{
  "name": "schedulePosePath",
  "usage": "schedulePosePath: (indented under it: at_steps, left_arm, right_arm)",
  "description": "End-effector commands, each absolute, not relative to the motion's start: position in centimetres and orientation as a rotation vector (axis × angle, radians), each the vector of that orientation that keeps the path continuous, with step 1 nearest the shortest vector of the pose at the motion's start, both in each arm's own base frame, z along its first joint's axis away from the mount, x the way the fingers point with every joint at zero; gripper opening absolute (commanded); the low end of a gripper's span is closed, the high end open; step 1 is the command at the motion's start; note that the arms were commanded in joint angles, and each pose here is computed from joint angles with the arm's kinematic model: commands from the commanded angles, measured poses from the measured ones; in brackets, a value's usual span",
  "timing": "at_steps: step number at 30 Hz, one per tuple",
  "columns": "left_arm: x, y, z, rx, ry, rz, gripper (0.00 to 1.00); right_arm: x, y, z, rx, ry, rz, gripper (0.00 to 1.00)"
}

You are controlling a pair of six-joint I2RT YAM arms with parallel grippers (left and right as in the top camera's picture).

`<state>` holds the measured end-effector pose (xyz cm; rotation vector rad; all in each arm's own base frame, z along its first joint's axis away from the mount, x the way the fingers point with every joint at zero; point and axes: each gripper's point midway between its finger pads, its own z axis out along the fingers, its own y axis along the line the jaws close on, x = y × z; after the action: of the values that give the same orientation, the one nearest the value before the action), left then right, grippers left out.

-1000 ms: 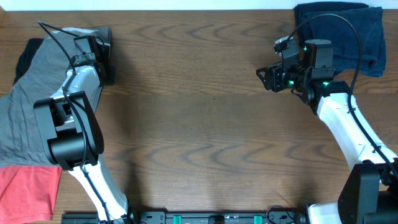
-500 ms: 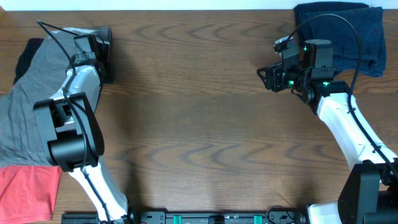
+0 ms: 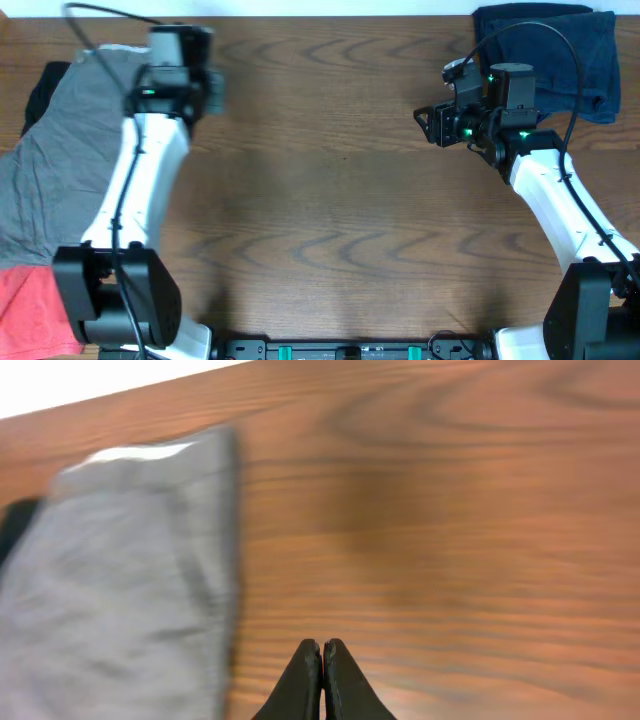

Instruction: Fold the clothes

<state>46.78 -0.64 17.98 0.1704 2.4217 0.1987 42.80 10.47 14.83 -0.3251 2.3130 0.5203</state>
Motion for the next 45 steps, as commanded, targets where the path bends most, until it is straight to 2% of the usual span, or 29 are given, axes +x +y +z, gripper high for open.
schedulePosePath:
  at_steps: [1,3,4,6,9,10,14,21,34,45]
  left_arm:
    - [46.5,-2.4,18.2,0.165,2.423,0.272,0.06]
    - [46.4,-0.8,18.0,0.129,2.428,0.401,0.1]
    - [46.4,0.0,17.8,0.113,2.432,0.445,0.23]
    - [46.4,1.5,17.0,0.123,2.454,0.489,0.4]
    - [46.5,4.0,15.2,0.078,2.5,0.517,0.61]
    - [46.5,4.7,14.3,0.082,2.528,0.523,0.63]
    - [45.6,6.5,9.7,0.214,2.67,0.579,0.65]
    - [43.0,11.3,5.7,0.111,2.792,0.935,0.65]
    - [41.7,14.8,4.6,-0.014,2.842,0.944,0.66]
    - [41.3,14.2,3.1,0.008,2.882,0.875,0.65]
  right_arm:
    - [42.7,10.9,15.3,-0.276,2.318,0.576,0.57]
    - [42.5,10.8,15.2,-0.273,2.329,0.587,0.59]
    - [42.4,10.8,15.1,-0.27,2.336,0.588,0.61]
    - [42.2,10.8,14.9,-0.268,2.348,0.59,0.67]
    - [42.1,10.8,14.8,-0.27,2.355,0.592,0.7]
    - [42.0,10.9,14.8,-0.272,2.355,0.593,0.71]
    - [42.0,11.0,14.8,-0.273,2.354,0.594,0.71]
    - [42.0,11.0,14.7,-0.275,2.355,0.592,0.72]
    - [41.9,10.9,14.5,-0.282,2.365,0.581,0.73]
    - [41.9,10.8,14.5,-0.279,2.365,0.575,0.72]
